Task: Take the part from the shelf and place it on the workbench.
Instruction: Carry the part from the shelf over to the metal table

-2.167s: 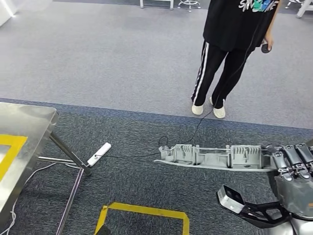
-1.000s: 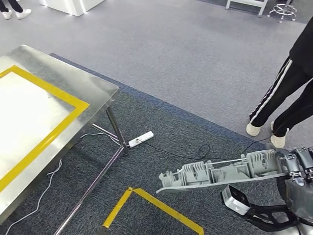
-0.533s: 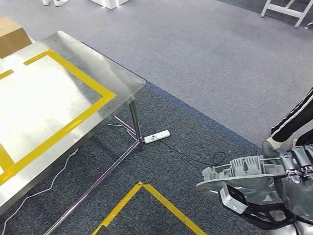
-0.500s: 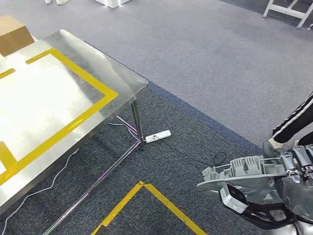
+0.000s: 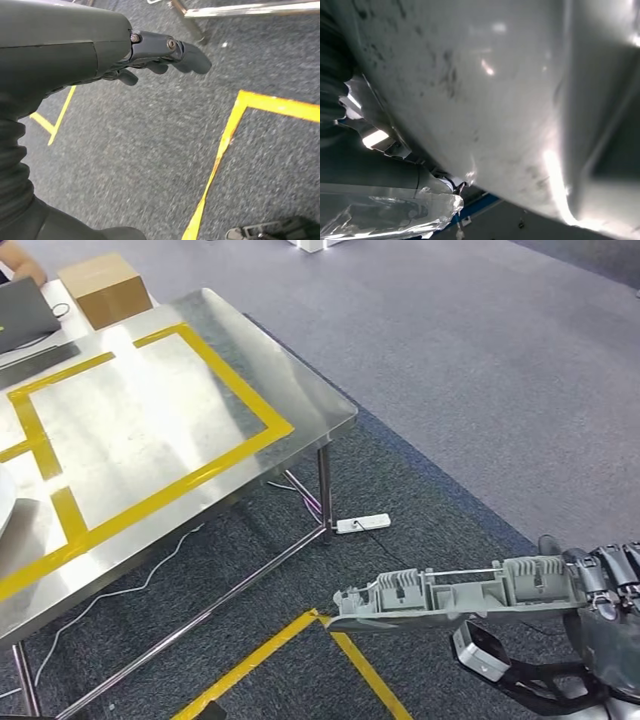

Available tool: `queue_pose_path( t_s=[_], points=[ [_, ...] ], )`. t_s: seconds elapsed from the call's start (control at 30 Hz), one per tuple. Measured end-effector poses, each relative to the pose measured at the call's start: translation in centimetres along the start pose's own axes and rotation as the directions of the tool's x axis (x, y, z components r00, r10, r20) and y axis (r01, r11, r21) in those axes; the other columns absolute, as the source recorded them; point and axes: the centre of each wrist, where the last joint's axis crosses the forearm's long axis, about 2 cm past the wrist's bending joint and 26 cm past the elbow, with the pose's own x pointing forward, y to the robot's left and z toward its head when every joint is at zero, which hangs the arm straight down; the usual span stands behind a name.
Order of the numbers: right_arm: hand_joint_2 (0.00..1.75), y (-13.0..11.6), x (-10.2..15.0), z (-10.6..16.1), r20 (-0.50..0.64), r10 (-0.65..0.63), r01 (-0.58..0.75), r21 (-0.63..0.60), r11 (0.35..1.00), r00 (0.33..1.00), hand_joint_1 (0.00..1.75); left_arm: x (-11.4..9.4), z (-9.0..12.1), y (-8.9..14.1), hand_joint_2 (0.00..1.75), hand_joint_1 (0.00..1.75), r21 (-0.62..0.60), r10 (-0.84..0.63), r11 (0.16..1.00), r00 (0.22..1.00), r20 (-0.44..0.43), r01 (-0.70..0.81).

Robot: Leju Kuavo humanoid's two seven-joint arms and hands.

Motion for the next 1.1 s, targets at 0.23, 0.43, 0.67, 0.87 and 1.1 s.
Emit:
queue_pose_path(
  t_s=[0.23, 0.43, 0.67, 0.87, 1.1],
  points=[
    [1.75, -0.06, 0.07, 0.20, -0.002, -0.001, 0.001, 0.009, 1.000, 1.000, 1.75, 0.16, -0.10, 0.13, 1.75, 0.00, -0.002, 0.001, 1.000, 1.000, 0.001, -0.001],
    [1.75, -0.08, 0.05, 0.30, -0.003, -0.001, 0.001, 0.013, 1.000, 1.000, 1.75, 0.42, -0.15, 0.19, 1.75, 0.00, 0.000, 0.002, 1.000, 1.000, 0.004, -0.002],
    [1.75, -0.12, 0.12, 0.43, -0.007, -0.004, 0.004, 0.017, 1.000, 1.000, 1.75, 0.49, -0.08, 0.07, 1.75, 0.00, -0.002, 0.003, 1.000, 1.000, 0.002, -0.003],
    [1.75, -0.12, 0.14, 0.51, -0.007, -0.005, 0.005, 0.021, 1.000, 1.000, 1.75, 0.46, -0.04, 0.01, 1.75, 0.00, -0.003, 0.003, 1.000, 1.000, 0.001, -0.003],
    [1.75, -0.12, 0.18, 0.55, -0.008, -0.005, 0.005, 0.024, 1.000, 1.000, 1.75, 0.27, 0.09, -0.17, 1.75, 0.00, -0.005, 0.002, 1.000, 1.000, -0.004, -0.002]
  ],
)
